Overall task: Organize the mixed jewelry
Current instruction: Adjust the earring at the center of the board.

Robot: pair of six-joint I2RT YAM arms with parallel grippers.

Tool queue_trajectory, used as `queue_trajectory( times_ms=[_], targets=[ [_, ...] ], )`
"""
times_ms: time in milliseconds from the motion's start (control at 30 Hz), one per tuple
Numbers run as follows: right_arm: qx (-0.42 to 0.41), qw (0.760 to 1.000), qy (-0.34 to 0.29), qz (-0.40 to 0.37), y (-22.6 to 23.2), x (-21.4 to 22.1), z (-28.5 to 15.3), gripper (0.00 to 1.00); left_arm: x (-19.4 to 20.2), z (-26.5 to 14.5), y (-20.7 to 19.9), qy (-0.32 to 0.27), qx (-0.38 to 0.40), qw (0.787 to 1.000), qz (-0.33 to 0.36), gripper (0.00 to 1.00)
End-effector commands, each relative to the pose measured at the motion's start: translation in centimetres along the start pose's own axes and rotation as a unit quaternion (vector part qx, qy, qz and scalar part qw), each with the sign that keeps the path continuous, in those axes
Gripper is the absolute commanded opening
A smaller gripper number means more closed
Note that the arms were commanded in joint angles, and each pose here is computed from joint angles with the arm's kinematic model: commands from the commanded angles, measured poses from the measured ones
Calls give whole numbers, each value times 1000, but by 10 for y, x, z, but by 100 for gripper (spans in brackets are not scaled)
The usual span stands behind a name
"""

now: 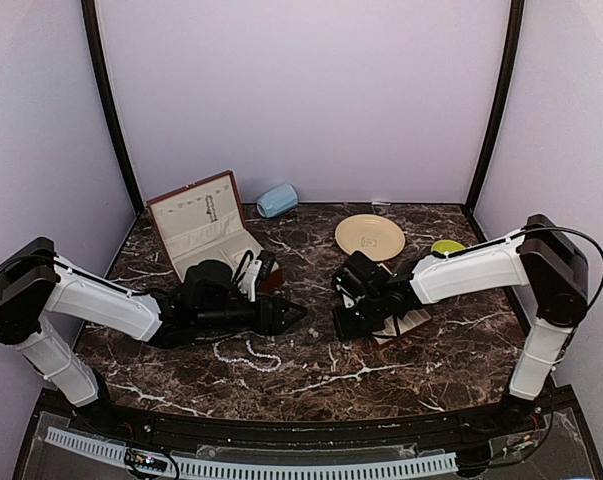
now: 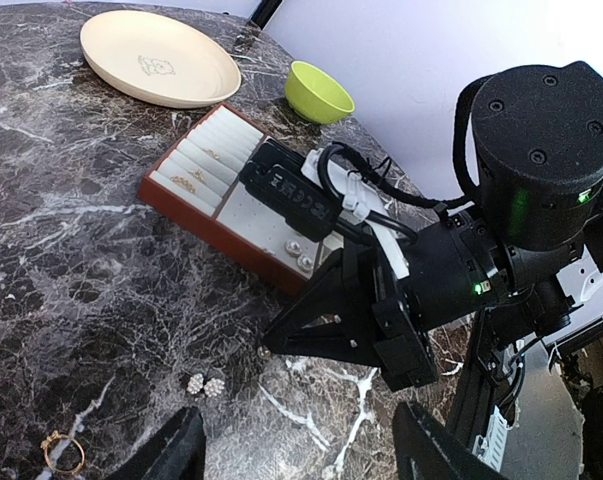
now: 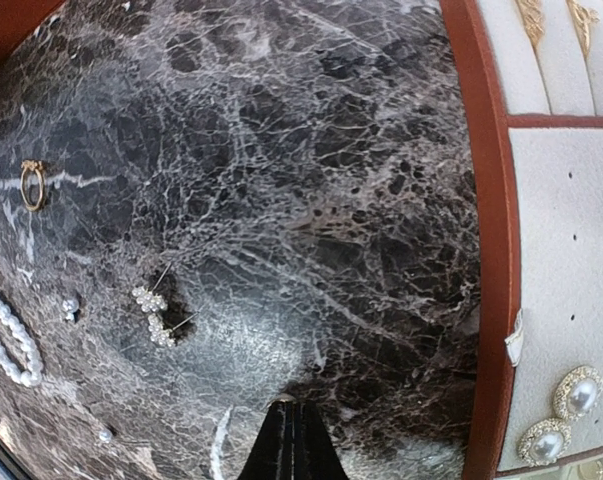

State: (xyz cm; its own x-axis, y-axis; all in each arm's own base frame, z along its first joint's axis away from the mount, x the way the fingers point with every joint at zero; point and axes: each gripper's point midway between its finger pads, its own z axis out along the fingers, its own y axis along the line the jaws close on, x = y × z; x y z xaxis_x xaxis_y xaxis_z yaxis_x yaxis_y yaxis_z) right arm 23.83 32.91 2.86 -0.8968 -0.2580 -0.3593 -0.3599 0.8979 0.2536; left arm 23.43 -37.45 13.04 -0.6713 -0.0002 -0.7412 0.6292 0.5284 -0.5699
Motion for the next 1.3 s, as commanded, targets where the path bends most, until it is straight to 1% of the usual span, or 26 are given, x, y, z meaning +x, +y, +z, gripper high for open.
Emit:
queue_trajectory(
  times_ms=[0,333,500,700,867,1000,1033,1100,1267],
  targets=[
    [0,1000,4,-2,-1,5,4,0,-14,-2,-7,-15,5,1000,6,67],
    [-19,999,-33,2,10,-13,-19,0,-17,7,-8,-19,13,1000,-10,67],
    [-25,999,-44,5,12,-17,-28,0,-15,22,-5,-10,10,1000,-25,64],
    [-22,999,-47,7,8,-17,-32,0,-11,34,-4,-1,19,999,-44,61],
    [-2,999,-45,6,-3,-10,-35,0,-8,34,-4,0,24,999,-47,60],
    [0,999,-46,8,-9,-2,-43,17,-5,35,-2,3,21,999,-43,61],
    [2,999,-46,10,-11,0,-45,20,-5,35,-1,3,20,999,-43,60],
    [9,999,-41,10,-16,5,-45,22,-5,35,-1,3,19,999,-41,61],
    [23,999,-30,6,-20,12,-41,22,-5,35,-1,3,19,999,-36,61]
  ],
)
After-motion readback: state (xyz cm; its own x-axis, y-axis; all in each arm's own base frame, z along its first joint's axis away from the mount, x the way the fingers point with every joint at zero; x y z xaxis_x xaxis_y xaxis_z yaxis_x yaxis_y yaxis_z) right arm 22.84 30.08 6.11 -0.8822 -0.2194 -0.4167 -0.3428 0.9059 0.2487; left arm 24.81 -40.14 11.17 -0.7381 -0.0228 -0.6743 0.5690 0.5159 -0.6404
